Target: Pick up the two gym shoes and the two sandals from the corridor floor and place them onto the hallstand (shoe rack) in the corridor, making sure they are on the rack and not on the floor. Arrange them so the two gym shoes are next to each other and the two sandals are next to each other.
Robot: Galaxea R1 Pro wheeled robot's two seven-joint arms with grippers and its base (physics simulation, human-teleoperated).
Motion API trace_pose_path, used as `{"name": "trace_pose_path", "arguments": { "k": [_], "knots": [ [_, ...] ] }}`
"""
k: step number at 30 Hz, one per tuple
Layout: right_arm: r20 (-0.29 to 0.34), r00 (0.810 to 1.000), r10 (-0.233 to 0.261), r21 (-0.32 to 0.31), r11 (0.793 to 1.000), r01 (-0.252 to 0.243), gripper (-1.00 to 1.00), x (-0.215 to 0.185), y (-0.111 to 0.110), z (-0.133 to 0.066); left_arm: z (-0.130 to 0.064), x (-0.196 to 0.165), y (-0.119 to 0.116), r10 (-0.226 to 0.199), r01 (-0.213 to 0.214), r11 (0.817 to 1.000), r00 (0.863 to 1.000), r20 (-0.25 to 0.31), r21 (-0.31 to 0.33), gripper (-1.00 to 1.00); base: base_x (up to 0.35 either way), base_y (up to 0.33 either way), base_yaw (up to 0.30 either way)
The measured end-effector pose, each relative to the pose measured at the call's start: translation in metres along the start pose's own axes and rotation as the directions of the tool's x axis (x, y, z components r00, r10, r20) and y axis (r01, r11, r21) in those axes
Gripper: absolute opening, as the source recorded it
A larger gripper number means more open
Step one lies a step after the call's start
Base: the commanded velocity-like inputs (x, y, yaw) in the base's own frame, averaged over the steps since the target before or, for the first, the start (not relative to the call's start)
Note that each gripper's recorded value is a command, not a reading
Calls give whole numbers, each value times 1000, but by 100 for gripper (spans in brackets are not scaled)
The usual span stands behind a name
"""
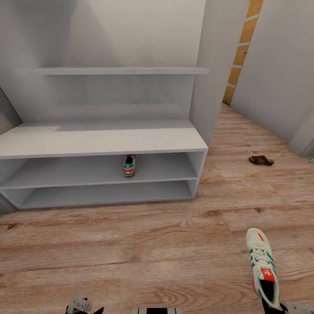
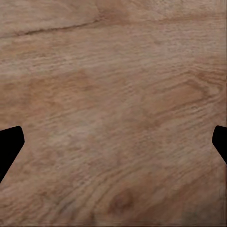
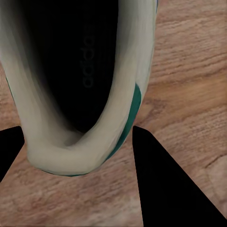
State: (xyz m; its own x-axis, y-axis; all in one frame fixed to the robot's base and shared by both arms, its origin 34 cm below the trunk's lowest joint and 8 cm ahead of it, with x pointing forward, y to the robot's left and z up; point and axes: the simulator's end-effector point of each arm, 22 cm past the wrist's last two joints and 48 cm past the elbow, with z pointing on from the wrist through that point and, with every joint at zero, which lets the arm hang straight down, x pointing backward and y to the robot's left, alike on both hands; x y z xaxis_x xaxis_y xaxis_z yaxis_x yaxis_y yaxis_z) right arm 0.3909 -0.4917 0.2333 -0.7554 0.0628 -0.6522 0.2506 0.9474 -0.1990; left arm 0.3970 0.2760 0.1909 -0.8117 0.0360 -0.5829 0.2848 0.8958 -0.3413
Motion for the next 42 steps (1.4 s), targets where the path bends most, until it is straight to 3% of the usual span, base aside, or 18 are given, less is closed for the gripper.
{"name": "trace_pose_path", "arguments": {
  "k": [8,11,12,15,17,18,19,22,42],
  "knots": [
    [-6,1000,6,-6,1000,-6,-100,4,4,0,-5,10,-1,-4,4,1000,1000,2,-7,100,0,0,0],
    [-7,1000,9,-7,1000,-10,-100,5,6,0,-6,8,1,-22,22,1000,1000,18,-13,100,0,0,0],
    [-7,1000,12,-9,1000,-12,-100,5,8,0,-8,4,4,-44,45,999,998,42,-19,100,0,0,0],
    [-6,1000,13,-8,1000,-13,-100,4,8,0,-10,3,6,-43,44,999,998,45,-19,100,0,0,0],
    [-3,1000,13,-7,1000,-13,-100,3,8,0,-20,-1,8,-47,46,999,997,58,26,100,0,0,0],
    [-3,1000,13,-7,1000,-13,-100,3,8,0,-21,-2,9,-52,51,998,997,63,29,100,0,0,0],
    [-4,1000,13,-8,1000,-13,-100,4,9,0,-31,0,16,-88,86,996,992,89,19,100,0,0,0],
    [-5,1000,13,-8,1000,-13,-100,4,9,0,-36,-2,23,-105,105,994,988,110,1,100,-12,11,0],
    [-8,1000,14,-10,1000,-14,-100,6,10,0,-38,-3,27,-112,114,993,986,119,-7,100,-135,225,0]
  ]
}}
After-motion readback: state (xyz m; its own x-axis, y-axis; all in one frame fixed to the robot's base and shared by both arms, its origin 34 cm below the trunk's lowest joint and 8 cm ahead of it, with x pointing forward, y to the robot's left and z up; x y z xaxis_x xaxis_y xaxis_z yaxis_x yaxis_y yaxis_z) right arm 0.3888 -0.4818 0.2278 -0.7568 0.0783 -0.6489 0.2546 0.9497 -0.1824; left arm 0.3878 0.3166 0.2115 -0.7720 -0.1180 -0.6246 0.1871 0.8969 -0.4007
